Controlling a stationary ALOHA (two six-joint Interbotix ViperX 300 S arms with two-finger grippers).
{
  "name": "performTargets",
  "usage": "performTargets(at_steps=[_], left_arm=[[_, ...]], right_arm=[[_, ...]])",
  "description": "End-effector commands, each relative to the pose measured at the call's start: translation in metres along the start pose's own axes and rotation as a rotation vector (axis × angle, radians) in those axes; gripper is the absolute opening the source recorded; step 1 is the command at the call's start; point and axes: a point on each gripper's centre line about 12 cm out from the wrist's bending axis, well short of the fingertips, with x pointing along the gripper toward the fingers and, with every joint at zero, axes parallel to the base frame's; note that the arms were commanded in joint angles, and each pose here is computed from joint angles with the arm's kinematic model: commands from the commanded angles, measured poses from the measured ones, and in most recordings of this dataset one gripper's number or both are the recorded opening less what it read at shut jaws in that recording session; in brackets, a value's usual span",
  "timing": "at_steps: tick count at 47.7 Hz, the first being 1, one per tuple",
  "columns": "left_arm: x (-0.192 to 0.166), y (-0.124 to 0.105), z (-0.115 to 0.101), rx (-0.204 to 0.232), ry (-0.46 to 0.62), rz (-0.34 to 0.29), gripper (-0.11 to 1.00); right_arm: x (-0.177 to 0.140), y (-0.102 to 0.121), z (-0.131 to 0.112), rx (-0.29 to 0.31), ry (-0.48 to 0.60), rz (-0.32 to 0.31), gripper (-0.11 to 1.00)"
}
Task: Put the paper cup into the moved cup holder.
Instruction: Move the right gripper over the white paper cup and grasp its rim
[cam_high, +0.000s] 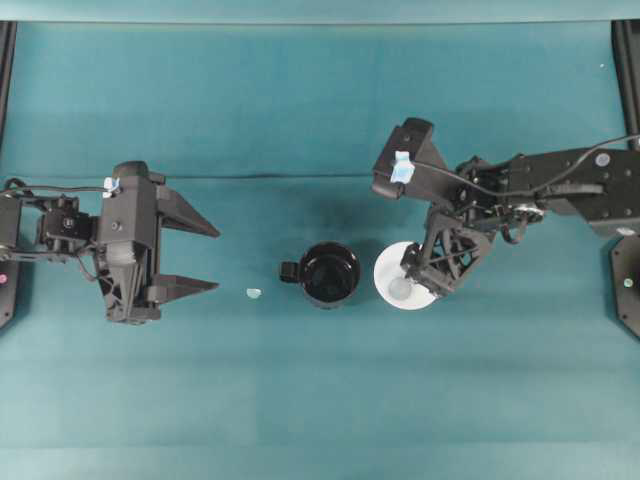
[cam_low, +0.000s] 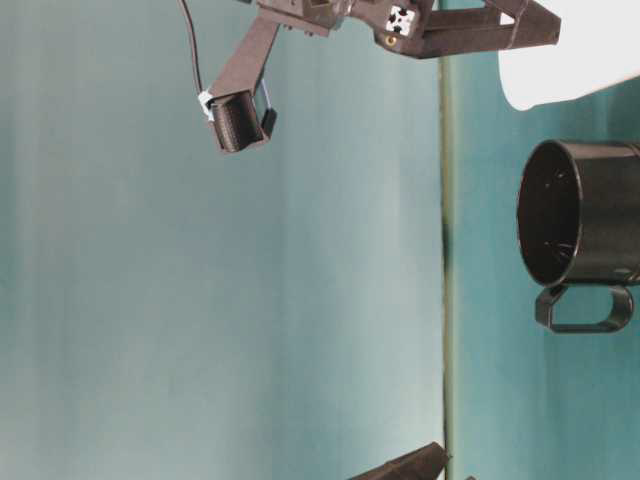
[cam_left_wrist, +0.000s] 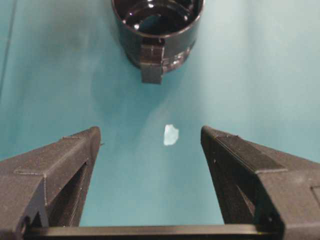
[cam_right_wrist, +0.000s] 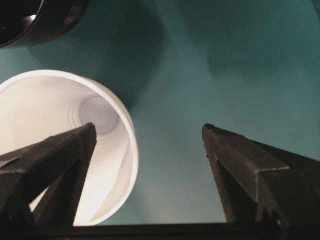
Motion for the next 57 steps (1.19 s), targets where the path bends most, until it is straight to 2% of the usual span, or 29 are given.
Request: performTargets(at_steps=[1,9,15,19,29,32,45,57], left_arm=[[-0.002,-0.001,0.005,0.005,-0.017,-0.002,0.81],[-0.001,-0.001,0.004,0.005,-0.011,-0.002,0.81],[-0.001,-0.001,0.004,0.005,-0.009,-0.002,0.81],[-0.001,-0.001,0.004,0.005,-0.011,-0.002,0.81],[-0.001,-0.001,0.004,0.005,-0.011,-0.002,0.81],[-0.001,-0.001,0.004,0.005,-0.011,-0.002,0.81],[-0.001,-0.001,0.004,0.005,-0.011,-0.002,0.81],[-0.001,-0.001,0.005,0.003,-0.012,-0.002,0.81]], right_arm=[[-0.003,0.001,0.004,0.009,-0.017,0.006,0.90],[-0.003,0.001,0.004,0.010,-0.020,0.007,0.84],[-0.004,0.002,0.005,0.010,-0.023,0.010,0.71],[-0.004,0.005,0.005,0.004,-0.025,0.015,0.57],[-0.003,0.011,0.007,0.008,-0.025,0.028,0.11],[-0.004,0.012,0.008,0.016,-0.022,0.035,0.03],[-0.019,0.013,0.006,0.038,-0.009,0.049,0.01],[-0.069,0.012,0.016,0.048,-0.027,0.060,0.01]])
